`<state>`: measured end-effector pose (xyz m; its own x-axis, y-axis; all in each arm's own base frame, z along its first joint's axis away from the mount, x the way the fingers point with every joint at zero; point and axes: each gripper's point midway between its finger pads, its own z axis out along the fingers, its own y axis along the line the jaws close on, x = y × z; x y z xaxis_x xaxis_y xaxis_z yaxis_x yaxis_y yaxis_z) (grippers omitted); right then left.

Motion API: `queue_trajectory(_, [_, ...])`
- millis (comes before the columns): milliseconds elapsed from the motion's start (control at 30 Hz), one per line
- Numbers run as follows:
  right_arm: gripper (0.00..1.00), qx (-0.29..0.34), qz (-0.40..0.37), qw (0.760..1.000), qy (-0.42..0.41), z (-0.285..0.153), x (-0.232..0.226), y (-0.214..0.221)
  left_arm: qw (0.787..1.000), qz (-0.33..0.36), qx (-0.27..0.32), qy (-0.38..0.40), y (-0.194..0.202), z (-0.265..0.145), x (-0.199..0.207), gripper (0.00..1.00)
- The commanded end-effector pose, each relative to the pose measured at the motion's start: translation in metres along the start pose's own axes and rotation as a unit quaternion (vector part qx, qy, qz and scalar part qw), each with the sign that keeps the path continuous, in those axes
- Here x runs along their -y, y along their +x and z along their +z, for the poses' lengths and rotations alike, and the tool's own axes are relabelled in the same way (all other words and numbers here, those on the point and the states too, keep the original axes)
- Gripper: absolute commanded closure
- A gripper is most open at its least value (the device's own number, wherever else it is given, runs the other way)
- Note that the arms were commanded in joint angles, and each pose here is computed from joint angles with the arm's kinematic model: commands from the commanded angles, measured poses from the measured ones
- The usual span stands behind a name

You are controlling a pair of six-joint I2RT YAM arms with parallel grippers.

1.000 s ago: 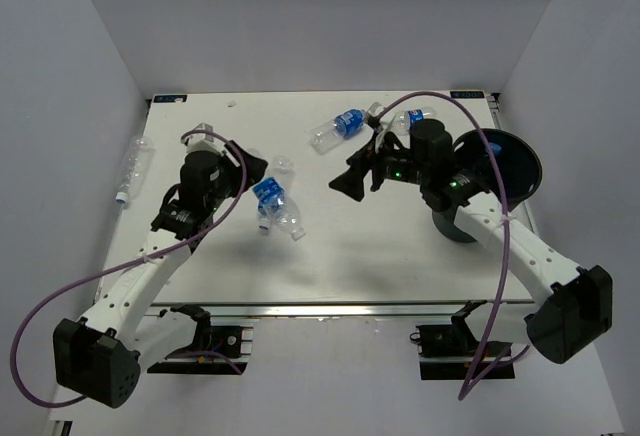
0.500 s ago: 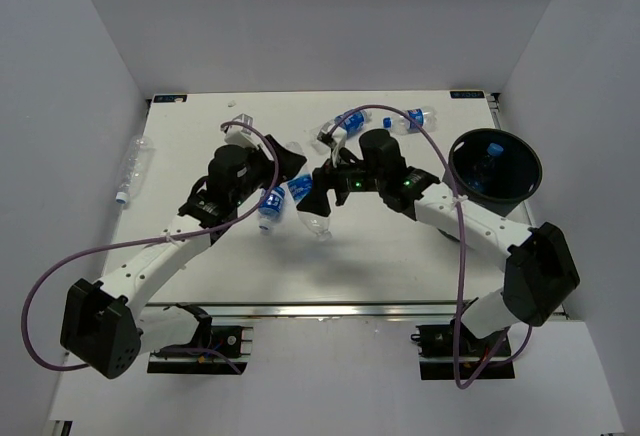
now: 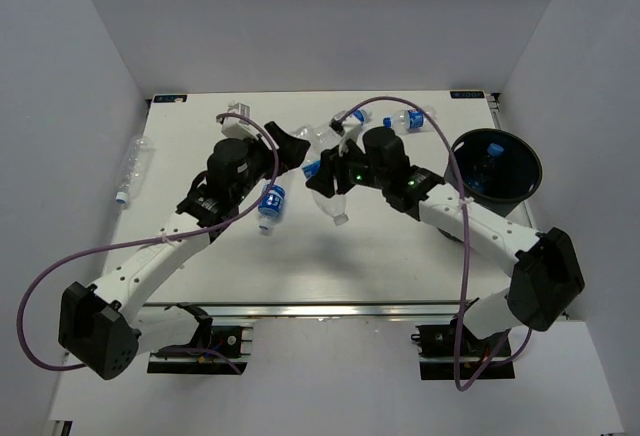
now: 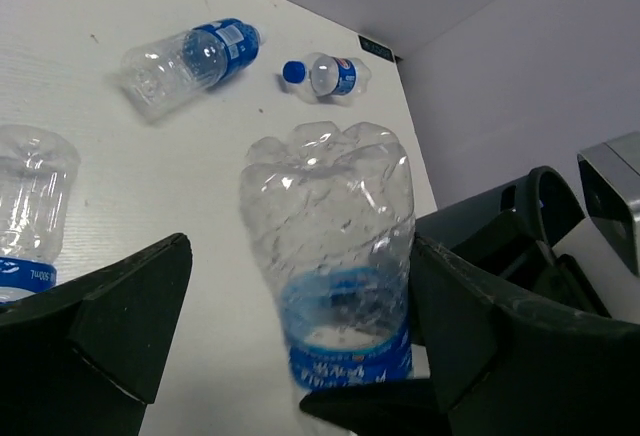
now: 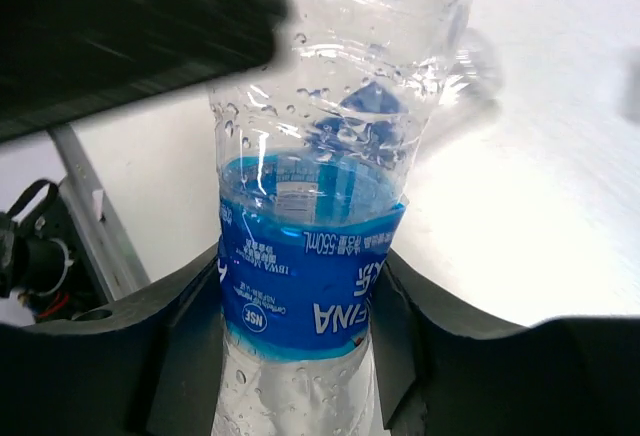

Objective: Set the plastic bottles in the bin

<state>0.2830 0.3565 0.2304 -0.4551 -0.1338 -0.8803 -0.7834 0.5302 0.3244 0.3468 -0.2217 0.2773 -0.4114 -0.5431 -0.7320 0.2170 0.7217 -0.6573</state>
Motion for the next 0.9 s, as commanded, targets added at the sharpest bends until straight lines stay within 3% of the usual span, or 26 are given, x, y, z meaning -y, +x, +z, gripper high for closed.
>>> queue_trajectory(0, [0.75, 0.081, 0.011, 0.991, 0.107, -0.043, 0.053, -0.052, 0.995, 0.027, 0.070, -0.063, -0.051, -0.019, -0.002, 0.02])
queue_trajectory(133, [0.77, 0.133, 0.003, 0.970, 0.201, -0.105, 0.096, -0.100, 0.984, 0.047, 0.106, -0.133, -0.077, -0.031, -0.024, 0.02])
queue_trajectory(267, [0.75, 0.224, -0.038, 0.917, 0.329, -0.197, 0.112, -0.158, 0.978, 0.062, 0.081, -0.182, -0.066, -0.023, -0.060, 0.02])
queue_trajectory(367, [0.75, 0.258, -0.018, 0.853, 0.454, -0.263, 0.143, -0.162, 0.972, 0.101, 0.010, -0.213, -0.035, -0.006, -0.096, 0.02])
queue_trajectory(400, [0.75, 0.258, 0.001, 0.815, 0.518, -0.287, 0.160, -0.152, 0.967, 0.132, -0.016, -0.217, -0.023, -0.002, -0.106, 0.02])
queue_trajectory(533, [0.72, 0.217, 0.050, 0.725, 0.652, -0.345, 0.209, -0.102, 0.954, 0.187, -0.111, -0.205, 0.025, 0.020, -0.131, 0.02])
queue_trajectory(633, [0.67, 0.199, 0.058, 0.708, 0.675, -0.355, 0.222, -0.087, 0.944, 0.221, -0.149, -0.195, 0.047, 0.030, -0.145, 0.02])
queue_trajectory(700, [0.37, 0.188, 0.058, 0.712, 0.675, -0.355, 0.225, -0.087, 0.932, 0.239, -0.170, -0.211, 0.056, 0.032, -0.159, 0.02])
queue_trajectory(733, [0.12, 0.180, 0.059, 0.715, 0.673, -0.351, 0.227, -0.086, 0.929, 0.245, -0.181, -0.213, 0.060, 0.032, -0.163, 0.02])
queue_trajectory(867, [0.11, 0.198, 0.053, 0.739, 0.642, -0.345, 0.219, -0.102, 0.918, 0.254, -0.222, -0.206, 0.085, 0.034, -0.176, 0.02])
